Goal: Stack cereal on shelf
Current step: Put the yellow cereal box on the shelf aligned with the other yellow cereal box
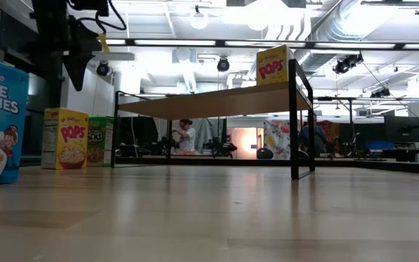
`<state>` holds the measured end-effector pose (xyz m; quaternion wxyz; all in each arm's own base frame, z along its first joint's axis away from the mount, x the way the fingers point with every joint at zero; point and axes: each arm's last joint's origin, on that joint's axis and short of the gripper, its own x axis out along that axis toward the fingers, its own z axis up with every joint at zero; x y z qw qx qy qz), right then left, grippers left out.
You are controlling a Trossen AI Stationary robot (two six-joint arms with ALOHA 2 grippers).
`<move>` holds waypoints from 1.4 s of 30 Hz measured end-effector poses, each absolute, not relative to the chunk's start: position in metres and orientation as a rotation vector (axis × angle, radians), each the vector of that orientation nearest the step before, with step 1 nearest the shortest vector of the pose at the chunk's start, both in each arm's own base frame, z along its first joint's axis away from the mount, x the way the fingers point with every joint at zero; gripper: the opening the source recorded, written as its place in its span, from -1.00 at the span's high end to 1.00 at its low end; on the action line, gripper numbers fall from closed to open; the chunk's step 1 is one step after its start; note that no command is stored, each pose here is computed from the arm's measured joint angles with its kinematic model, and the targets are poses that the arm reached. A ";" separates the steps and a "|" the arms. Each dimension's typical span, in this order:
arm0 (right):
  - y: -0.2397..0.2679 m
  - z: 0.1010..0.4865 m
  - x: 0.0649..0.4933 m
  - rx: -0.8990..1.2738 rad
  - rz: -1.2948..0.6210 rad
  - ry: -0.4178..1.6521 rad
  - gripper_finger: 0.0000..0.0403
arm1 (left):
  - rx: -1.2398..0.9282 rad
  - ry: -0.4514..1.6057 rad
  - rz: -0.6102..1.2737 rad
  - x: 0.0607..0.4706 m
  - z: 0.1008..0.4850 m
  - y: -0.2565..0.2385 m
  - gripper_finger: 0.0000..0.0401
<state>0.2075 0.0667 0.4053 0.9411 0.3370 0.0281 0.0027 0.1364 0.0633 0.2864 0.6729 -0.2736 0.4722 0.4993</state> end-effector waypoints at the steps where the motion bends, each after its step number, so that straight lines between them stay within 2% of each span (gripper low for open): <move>1: 0.067 0.405 0.207 0.688 0.005 0.057 -0.12 | -0.629 1.047 1.143 0.136 0.287 0.063 -0.64; 4: 0.067 0.405 0.207 0.688 0.005 0.057 -0.12 | -0.625 1.030 1.185 0.140 0.285 0.066 -0.64; 11: 0.067 0.405 0.207 0.681 0.005 0.057 -0.12 | -0.607 1.129 1.184 0.149 0.266 0.080 -0.64; 33: 0.066 0.405 0.208 0.680 -0.005 0.053 -0.12 | -0.814 1.174 1.105 0.139 0.200 0.094 -0.64; 37: 0.066 0.405 0.208 0.680 -0.005 0.053 -0.12 | -0.812 1.161 1.104 0.140 0.199 0.095 -0.57; 42: 0.066 0.405 0.208 0.680 -0.006 0.053 -0.12 | -0.817 1.138 1.108 0.141 0.199 0.096 -0.35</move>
